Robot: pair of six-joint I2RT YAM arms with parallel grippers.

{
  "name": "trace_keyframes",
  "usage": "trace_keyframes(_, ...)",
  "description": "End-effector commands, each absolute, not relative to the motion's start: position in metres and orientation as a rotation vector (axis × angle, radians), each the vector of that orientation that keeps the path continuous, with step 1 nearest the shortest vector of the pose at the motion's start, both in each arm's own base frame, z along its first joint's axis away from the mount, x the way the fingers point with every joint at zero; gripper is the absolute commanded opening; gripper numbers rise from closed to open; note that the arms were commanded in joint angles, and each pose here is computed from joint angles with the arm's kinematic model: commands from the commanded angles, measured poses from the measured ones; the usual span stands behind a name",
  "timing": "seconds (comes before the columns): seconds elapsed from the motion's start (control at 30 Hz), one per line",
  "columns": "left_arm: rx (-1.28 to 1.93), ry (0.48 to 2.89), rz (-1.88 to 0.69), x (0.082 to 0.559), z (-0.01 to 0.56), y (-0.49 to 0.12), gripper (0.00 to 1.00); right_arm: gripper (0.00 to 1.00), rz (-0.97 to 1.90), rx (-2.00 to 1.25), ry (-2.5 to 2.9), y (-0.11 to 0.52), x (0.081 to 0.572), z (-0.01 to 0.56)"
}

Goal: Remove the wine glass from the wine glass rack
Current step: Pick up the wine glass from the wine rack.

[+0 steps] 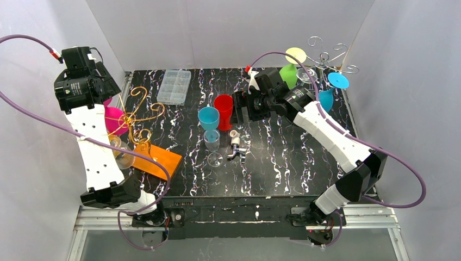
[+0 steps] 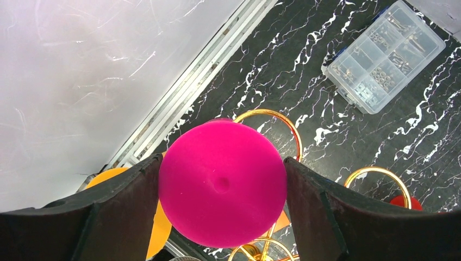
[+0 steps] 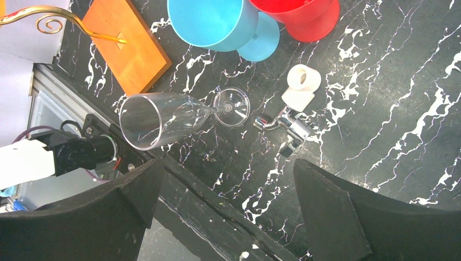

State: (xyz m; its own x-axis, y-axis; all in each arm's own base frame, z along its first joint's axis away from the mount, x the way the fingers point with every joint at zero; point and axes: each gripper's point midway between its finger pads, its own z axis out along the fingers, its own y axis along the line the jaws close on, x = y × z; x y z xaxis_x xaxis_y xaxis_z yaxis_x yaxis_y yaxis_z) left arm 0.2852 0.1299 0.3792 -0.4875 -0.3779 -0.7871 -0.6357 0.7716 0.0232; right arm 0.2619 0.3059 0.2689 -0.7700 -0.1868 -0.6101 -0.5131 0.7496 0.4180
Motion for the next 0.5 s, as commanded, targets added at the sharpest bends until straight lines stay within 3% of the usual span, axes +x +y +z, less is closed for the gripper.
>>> trace_keyframes(0.0, -0.768, 2.079, 0.438, 0.282, 0.394, 0.138, 0.39, 0.98, 0.787, -0.539, 2.368, 0.309, 0.266, 0.272)
trace_keyframes(0.47, -0.818, 2.045, 0.422, 0.292, 0.397, 0.151, 0.38, 0.98, 0.782, -0.540, 2.365, 0.308, 0.265, 0.272)
